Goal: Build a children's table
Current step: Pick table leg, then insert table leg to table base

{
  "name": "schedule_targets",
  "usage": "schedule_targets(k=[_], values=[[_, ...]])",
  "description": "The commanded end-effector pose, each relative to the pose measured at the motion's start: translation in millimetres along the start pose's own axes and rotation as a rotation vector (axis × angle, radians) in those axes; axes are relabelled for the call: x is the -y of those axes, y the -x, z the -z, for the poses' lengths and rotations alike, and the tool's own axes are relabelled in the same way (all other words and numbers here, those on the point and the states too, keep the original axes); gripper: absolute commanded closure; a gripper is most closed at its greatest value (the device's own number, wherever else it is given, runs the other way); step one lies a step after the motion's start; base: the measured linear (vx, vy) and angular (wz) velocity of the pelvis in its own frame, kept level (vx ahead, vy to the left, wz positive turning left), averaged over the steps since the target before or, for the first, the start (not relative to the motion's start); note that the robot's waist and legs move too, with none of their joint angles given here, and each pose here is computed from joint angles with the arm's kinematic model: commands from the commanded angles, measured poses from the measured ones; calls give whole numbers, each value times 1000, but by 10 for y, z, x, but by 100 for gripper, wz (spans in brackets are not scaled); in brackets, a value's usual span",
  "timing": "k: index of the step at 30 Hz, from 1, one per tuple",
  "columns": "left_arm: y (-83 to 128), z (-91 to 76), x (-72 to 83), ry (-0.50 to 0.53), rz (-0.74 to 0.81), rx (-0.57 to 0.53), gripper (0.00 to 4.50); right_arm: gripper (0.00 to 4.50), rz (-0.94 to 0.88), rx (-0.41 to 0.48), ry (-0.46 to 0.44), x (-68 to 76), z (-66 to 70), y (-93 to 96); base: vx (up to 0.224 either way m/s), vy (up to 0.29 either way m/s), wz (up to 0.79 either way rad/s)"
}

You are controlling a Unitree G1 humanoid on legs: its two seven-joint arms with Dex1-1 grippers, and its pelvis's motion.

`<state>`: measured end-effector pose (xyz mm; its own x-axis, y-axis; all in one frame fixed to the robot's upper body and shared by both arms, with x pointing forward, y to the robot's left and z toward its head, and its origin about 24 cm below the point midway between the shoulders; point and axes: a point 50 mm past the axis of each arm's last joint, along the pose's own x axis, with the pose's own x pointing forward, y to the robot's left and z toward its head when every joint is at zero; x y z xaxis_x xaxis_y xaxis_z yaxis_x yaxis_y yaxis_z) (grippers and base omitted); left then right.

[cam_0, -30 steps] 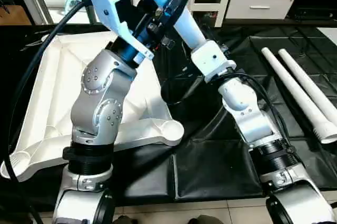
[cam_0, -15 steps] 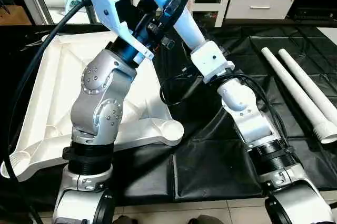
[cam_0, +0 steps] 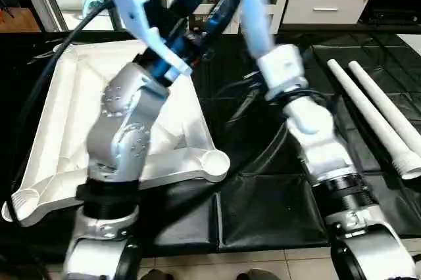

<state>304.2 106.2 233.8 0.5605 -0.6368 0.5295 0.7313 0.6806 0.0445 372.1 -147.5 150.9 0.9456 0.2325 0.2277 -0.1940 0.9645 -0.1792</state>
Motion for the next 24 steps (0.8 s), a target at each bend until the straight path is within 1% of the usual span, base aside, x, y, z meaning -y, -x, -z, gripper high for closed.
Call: schedule_targets(k=[1,2,4,5,6,7,8,9,10,11,12,13,14,16,18,19,21,22,24], values=[[156,124,-129,-41,8,-161,117,265,11,33,-198,227,-90,-10,0,0,0],[252,217,-207,-76,11,-264,86,265,-45,31,-232,240,-94,6,0,0,0],[467,386,-325,-146,37,-464,78,265,-235,-34,-261,167,-44,63,0,0,0],[612,472,-364,-201,78,-570,76,265,-312,-43,-245,124,-14,111,0,0,0],[709,522,-382,-233,109,-638,76,265,-354,-44,-235,103,4,142,0,0,0],[709,522,-382,-233,109,-638,76,265,-354,-44,-235,103,4,142,0,0,0],[828,573,-384,-231,144,-702,76,265,-409,-60,-235,81,33,197,0,0,0],[976,630,-352,-214,204,-766,76,265,-483,-58,-321,59,36,249,0,0,0],[976,630,-352,-214,204,-766,76,265,-483,-58,-321,59,36,249,0,0,0],[1086,689,-288,-171,272,-825,76,265,-646,-56,-403,-13,12,316,0,0,0],[1135,716,-260,-150,299,-858,76,265,-722,-48,-444,-57,-8,352,0,0,0],[1135,716,-260,-150,299,-858,76,265,-722,-48,-444,-57,-8,352,0,0,0],[1188,745,-232,-122,328,-893,76,265,-797,-42,-510,-104,-40,386,0,0,0],[1221,774,-219,-99,338,-909,76,265,-837,-32,-577,-156,-70,378,0,0,0],[1257,813,-234,-125,343,-933,76,265,-864,-26,-575,-232,-66,353,0,0,0],[1269,828,-251,-138,338,-942,76,265,-874,-29,-554,-271,-50,343,0,0,0],[1290,851,-289,-155,328,-958,76,265,-883,-42,-473,-360,-2,317,0,0,0],[1306,856,-297,-155,336,-970,76,265,-893,-39,-447,-393,7,312,0,0,0],[1314,859,-299,-154,341,-977,76,265,-899,-37,-436,-407,11,311,0,0,0]])
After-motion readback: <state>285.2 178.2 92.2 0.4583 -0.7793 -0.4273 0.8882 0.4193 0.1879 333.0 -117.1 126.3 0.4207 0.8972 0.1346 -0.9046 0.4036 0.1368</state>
